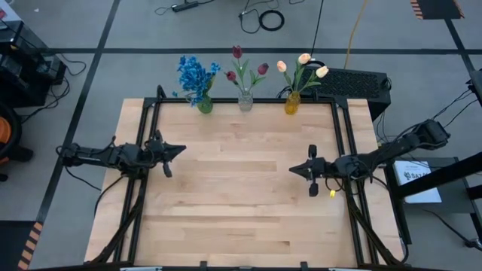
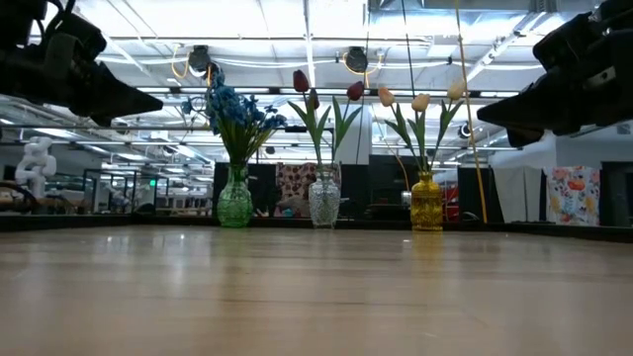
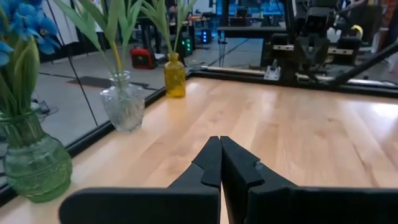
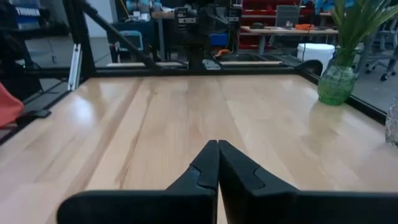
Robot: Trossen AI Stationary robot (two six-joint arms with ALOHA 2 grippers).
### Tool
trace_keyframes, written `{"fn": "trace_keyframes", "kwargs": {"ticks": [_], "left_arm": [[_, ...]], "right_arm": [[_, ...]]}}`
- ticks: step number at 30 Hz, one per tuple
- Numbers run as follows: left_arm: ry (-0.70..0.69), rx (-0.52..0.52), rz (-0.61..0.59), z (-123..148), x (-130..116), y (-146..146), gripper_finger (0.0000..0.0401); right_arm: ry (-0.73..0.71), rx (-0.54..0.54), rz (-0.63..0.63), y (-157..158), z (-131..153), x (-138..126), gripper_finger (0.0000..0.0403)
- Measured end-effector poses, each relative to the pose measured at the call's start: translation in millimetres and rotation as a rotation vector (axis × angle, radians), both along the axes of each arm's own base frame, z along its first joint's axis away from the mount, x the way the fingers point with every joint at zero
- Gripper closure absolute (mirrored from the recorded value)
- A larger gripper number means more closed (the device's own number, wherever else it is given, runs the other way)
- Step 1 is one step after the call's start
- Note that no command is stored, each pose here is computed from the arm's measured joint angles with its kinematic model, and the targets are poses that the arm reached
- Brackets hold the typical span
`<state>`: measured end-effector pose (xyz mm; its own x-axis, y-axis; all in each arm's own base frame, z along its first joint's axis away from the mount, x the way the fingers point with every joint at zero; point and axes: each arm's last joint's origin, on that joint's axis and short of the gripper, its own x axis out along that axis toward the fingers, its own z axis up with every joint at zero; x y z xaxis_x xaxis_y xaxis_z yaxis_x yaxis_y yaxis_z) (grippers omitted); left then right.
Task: Sort flowers into vase by color
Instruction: Return to Home Position
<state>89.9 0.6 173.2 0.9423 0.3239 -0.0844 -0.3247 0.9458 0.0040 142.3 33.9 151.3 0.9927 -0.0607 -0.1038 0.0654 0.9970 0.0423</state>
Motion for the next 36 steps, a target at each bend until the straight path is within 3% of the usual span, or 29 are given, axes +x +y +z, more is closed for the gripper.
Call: {"fn": "trace_keyframes", "kwargs": {"ticks": [14, 22, 36], "left_arm": [[0.017, 0.04, -0.068, 0, 0, -3, 0.04], [-0.088, 0.048, -0.169, 0, 4, -7, 0.04], [-0.077, 0.064, -0.27, -1, 5, -10, 0.04]], "right_arm": [[-0.055, 0.012, 0.004, -5, 12, -16, 0.0403], [-0.121, 0.042, 0.083, -5, 20, -23, 0.0403], [-0.08, 0.02, 0.077, -5, 16, -23, 0.0403]]}}
